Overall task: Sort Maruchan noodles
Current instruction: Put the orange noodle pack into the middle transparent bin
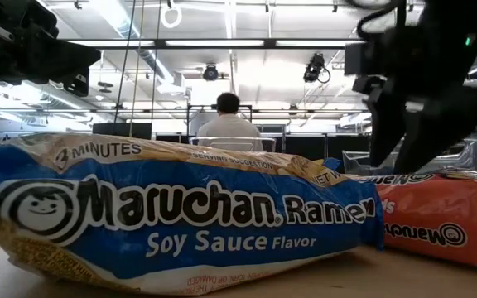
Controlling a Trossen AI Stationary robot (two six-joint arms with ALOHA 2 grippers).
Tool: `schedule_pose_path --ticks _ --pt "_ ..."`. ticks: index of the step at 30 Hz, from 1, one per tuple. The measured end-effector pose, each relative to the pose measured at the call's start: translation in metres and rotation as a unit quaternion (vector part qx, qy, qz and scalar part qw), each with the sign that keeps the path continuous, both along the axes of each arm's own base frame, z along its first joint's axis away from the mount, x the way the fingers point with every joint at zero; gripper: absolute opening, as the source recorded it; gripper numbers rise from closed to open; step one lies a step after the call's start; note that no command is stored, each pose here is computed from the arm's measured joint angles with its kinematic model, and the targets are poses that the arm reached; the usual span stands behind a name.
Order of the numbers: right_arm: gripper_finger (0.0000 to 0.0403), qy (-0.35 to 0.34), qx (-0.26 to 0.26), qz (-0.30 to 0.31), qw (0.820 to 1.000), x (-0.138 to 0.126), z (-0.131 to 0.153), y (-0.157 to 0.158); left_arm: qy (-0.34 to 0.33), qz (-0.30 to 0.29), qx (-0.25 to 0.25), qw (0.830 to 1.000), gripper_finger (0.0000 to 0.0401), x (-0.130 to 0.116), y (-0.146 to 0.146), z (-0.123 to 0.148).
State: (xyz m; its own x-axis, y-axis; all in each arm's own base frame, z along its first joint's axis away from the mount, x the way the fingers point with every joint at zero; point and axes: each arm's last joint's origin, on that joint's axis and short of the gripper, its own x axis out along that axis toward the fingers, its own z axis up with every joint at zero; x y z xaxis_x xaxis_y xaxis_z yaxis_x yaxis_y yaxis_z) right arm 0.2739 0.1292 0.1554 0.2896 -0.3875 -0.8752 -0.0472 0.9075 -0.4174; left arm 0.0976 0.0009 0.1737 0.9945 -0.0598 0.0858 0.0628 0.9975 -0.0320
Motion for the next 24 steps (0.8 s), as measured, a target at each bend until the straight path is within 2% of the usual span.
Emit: schedule_pose_path --ticks 4,16,24 --pt "0.0212 -0.008 -0.034 0.03 0.999 0.005 -0.004 0.001 0.0 0.0 0.0 1.0 0.0027 0.0 0.0 0.0" --pt "0.0205 0.007 -0.056 0.058 0.997 -0.003 -0.021 -0.006 0.0 0.0 0.0 1.0 0.0027 0.0 0.0 0.0" --pt "0.0204 0.026 -0.068 0.085 0.994 0.001 -0.008 -0.004 0.0 0.0 0.0 1.0 0.0027 0.0 0.0 0.0"
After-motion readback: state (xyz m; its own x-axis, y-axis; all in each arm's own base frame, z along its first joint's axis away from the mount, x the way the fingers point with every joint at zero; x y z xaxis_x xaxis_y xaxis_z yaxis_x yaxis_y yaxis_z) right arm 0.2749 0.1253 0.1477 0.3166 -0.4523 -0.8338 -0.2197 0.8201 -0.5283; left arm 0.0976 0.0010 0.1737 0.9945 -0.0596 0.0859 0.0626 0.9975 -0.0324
